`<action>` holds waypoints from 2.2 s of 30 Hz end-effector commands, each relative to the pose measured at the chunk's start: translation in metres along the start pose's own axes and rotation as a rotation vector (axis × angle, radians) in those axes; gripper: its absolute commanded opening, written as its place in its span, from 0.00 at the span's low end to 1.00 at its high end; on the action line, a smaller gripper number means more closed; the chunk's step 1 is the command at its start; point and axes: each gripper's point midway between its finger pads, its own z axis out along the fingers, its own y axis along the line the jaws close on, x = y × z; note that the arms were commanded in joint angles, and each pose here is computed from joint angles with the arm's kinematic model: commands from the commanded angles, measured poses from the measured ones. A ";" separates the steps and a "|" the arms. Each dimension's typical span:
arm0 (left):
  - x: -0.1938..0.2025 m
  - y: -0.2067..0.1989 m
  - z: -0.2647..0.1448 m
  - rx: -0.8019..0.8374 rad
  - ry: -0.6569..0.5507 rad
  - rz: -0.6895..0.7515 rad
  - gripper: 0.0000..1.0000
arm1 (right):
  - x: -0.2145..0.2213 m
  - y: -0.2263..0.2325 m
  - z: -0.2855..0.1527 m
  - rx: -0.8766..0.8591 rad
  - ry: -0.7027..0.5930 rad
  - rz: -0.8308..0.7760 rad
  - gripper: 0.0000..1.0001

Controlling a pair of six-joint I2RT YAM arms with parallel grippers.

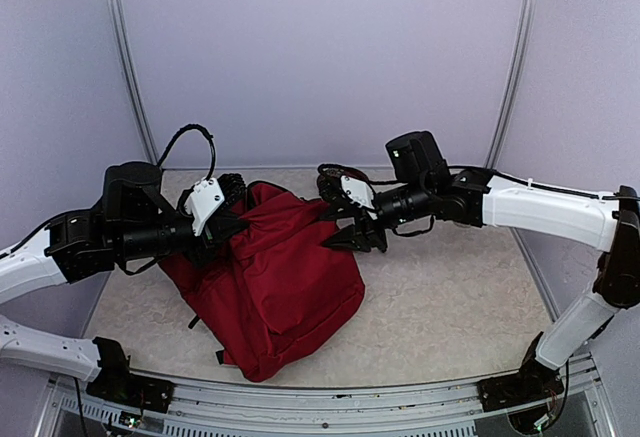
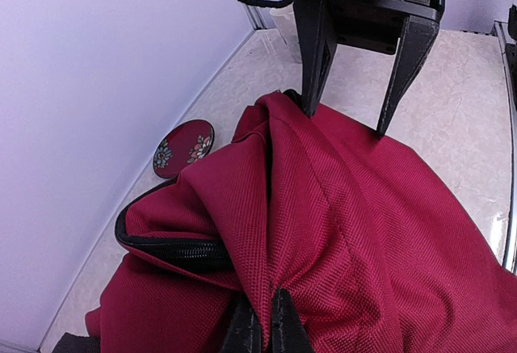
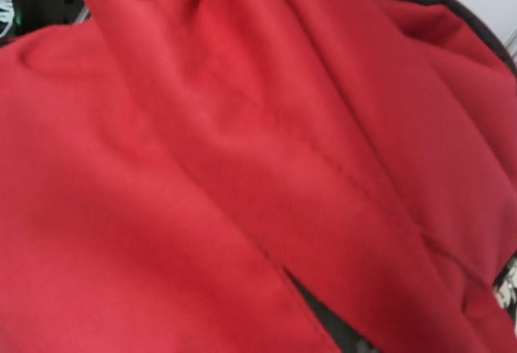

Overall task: Pack the student bag
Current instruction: Hold the lower front pocket of the student bag, then adjust the student bag at the center of the board.

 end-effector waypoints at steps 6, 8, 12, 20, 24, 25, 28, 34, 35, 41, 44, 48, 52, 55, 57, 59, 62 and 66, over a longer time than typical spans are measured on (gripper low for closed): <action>-0.065 0.029 -0.026 -0.101 -0.243 -0.005 0.00 | -0.002 -0.026 0.012 0.059 0.043 -0.047 0.61; -0.064 0.027 -0.024 -0.095 -0.240 -0.004 0.00 | -0.007 -0.028 0.021 0.047 0.050 -0.054 0.61; -0.063 0.027 -0.023 -0.094 -0.235 -0.006 0.00 | -0.004 -0.018 0.040 -0.026 0.096 -0.071 0.60; -0.057 0.044 -0.022 -0.160 -0.217 -0.041 0.00 | -0.006 0.042 0.064 -0.288 0.146 -0.029 0.53; -0.052 0.062 -0.025 -0.243 -0.192 -0.069 0.00 | -0.012 0.081 0.065 -0.439 0.177 0.022 0.34; -0.050 0.065 -0.026 -0.258 -0.184 -0.072 0.00 | -0.012 0.087 0.063 -0.455 0.179 0.033 0.29; -0.048 0.070 -0.027 -0.282 -0.175 -0.078 0.00 | -0.012 0.094 0.057 -0.461 0.173 0.052 0.13; -0.041 0.078 -0.028 -0.331 -0.143 -0.079 0.00 | -0.022 0.102 0.046 -0.468 0.134 0.068 0.00; -0.040 0.079 -0.028 -0.341 -0.137 -0.081 0.00 | -0.024 0.101 0.045 -0.462 0.127 0.063 0.00; -0.035 0.114 -0.025 -0.512 -0.050 -0.089 0.00 | -0.043 0.023 0.062 -0.074 0.087 -0.031 0.00; -0.044 0.147 -0.026 -0.634 -0.003 -0.084 0.00 | -0.068 -0.041 0.069 0.120 0.061 -0.072 0.00; -0.068 0.192 -0.051 -0.836 0.039 -0.057 0.00 | -0.109 -0.097 0.061 0.349 0.010 -0.164 0.00; -0.088 0.191 -0.068 -0.808 -0.037 -0.058 0.00 | -0.102 -0.077 0.063 0.404 -0.053 -0.240 0.00; -0.065 0.161 -0.048 -0.659 -0.038 -0.084 0.00 | -0.064 -0.032 0.074 0.381 -0.095 -0.311 0.00; -0.037 0.136 -0.028 -0.563 0.005 -0.110 0.00 | -0.030 -0.009 0.083 0.374 -0.096 -0.331 0.00; -0.009 0.109 -0.011 -0.486 0.060 -0.118 0.00 | 0.009 0.009 0.098 0.365 -0.044 -0.320 0.00; 0.024 0.070 0.004 -0.400 0.143 -0.100 0.00 | 0.061 0.035 0.121 0.339 0.100 -0.323 0.00; 0.032 0.032 0.003 -0.314 0.152 -0.109 0.00 | 0.090 0.080 0.128 0.258 0.136 -0.292 0.00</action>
